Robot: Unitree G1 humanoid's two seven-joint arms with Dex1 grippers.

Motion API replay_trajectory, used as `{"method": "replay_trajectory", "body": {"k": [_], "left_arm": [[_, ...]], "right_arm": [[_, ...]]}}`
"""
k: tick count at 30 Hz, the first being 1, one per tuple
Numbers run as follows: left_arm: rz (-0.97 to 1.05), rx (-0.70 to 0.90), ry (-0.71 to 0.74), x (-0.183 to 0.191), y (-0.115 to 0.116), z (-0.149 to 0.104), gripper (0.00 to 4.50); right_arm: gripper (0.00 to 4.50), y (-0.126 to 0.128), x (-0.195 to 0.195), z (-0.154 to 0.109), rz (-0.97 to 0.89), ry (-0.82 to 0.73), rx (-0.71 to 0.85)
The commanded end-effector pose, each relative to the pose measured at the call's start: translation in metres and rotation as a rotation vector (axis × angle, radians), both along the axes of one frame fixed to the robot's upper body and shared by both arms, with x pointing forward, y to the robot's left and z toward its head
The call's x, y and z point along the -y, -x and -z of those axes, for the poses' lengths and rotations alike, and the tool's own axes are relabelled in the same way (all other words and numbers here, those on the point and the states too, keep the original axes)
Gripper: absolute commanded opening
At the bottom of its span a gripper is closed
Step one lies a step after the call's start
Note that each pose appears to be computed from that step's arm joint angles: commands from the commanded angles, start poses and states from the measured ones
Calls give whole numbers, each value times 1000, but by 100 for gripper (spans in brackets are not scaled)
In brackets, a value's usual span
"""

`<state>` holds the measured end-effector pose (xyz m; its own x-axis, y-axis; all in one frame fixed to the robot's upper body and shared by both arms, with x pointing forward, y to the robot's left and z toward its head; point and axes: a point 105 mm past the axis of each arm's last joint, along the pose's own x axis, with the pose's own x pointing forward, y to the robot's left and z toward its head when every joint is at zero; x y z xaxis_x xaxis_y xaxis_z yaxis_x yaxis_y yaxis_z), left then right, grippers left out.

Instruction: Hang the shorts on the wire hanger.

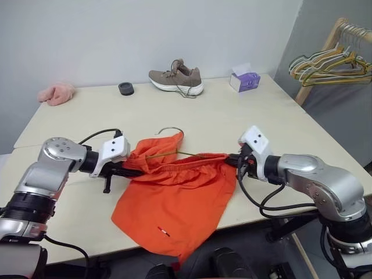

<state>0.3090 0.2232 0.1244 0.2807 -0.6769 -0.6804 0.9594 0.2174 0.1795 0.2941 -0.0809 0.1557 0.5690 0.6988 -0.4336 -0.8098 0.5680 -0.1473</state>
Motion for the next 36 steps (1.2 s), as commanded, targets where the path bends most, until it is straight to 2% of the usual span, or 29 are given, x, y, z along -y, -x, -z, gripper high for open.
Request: {"method": "replay_trajectory", "body": {"k": [1, 8, 11, 15, 20, 29, 36], "left_arm": [[13, 58, -21, 7, -8, -7, 0], [51, 60, 10, 24, -8, -3, 0], [60, 56, 10, 25, -6, -1, 0], [67, 55, 4, 27, -4, 2, 0], [75, 49, 5, 29, -1, 5, 0], [97, 45, 1, 33, -2, 5, 0], [104, 42, -4, 34, -1, 5, 0]], "right_arm": [[2, 7, -16, -21, -112, 33, 125], [2, 13, -33, -21, -220, 106, 183], [71, 13, -27, -20, -224, 136, 196], [208, 17, -12, -21, -208, 152, 176], [377, 13, 24, -3, -87, 255, 147], [377, 3, 20, 24, -127, 325, 139], [377, -19, -2, 34, -208, 321, 114]]}}
